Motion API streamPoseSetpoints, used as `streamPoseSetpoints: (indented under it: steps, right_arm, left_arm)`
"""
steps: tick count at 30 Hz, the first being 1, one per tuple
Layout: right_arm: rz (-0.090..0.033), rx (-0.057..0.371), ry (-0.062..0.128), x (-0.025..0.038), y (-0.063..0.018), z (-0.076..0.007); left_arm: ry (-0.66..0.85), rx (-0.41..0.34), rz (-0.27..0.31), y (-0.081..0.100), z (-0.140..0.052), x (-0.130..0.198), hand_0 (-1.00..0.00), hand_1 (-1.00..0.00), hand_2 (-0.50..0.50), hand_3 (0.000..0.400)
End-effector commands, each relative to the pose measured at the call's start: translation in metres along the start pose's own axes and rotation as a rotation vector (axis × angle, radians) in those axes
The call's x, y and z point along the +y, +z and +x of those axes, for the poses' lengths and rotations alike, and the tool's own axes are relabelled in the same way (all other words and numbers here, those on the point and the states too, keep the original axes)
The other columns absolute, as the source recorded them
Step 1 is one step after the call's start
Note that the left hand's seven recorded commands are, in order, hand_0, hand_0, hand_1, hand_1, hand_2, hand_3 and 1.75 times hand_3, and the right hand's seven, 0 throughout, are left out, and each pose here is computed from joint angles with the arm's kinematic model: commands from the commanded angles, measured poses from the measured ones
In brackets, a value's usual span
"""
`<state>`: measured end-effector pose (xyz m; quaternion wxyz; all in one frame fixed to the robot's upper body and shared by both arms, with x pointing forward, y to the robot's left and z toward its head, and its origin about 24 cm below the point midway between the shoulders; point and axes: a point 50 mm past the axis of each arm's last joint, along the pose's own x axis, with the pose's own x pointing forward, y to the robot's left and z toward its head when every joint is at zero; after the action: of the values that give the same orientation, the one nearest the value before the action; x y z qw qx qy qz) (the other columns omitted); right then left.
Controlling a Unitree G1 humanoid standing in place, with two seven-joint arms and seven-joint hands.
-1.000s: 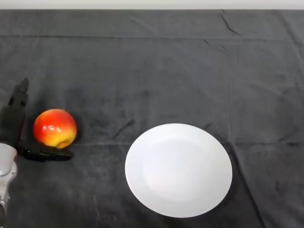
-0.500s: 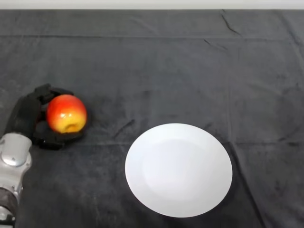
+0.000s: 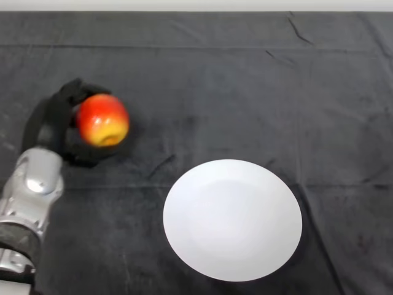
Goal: Move the apple to the plate
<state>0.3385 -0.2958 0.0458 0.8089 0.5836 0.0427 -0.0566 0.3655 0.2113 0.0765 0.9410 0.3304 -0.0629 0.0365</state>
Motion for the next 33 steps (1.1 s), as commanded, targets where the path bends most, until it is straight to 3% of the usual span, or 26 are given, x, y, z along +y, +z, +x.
streamPoseSetpoints:
  steps: [1, 13, 24, 33]
  right_arm:
    - [-0.009, -0.053, 0.062, 0.0244, 0.0194, 0.0064]
    - [-0.011, -0.053, 0.062, 0.0243, 0.0191, 0.0064]
    - [-0.013, -0.053, 0.061, 0.0243, 0.0191, 0.0063]
    - [-0.013, -0.053, 0.061, 0.0243, 0.0191, 0.0063]
  left_arm:
    - [0.002, -0.118, 0.022, 0.032, 0.011, -0.006, -1.0, -1.0, 0.0, 0.4]
    - [-0.115, -0.323, 0.07, 0.086, -0.004, -0.055, -1.0, -1.0, 0.0, 0.4]
    - [-0.407, -0.39, 0.138, 0.102, -0.029, -0.114, -1.0, -1.0, 0.0, 0.4]
    - [-0.642, -0.426, 0.217, 0.108, -0.038, -0.133, -1.0, -1.0, 0.0, 0.4]
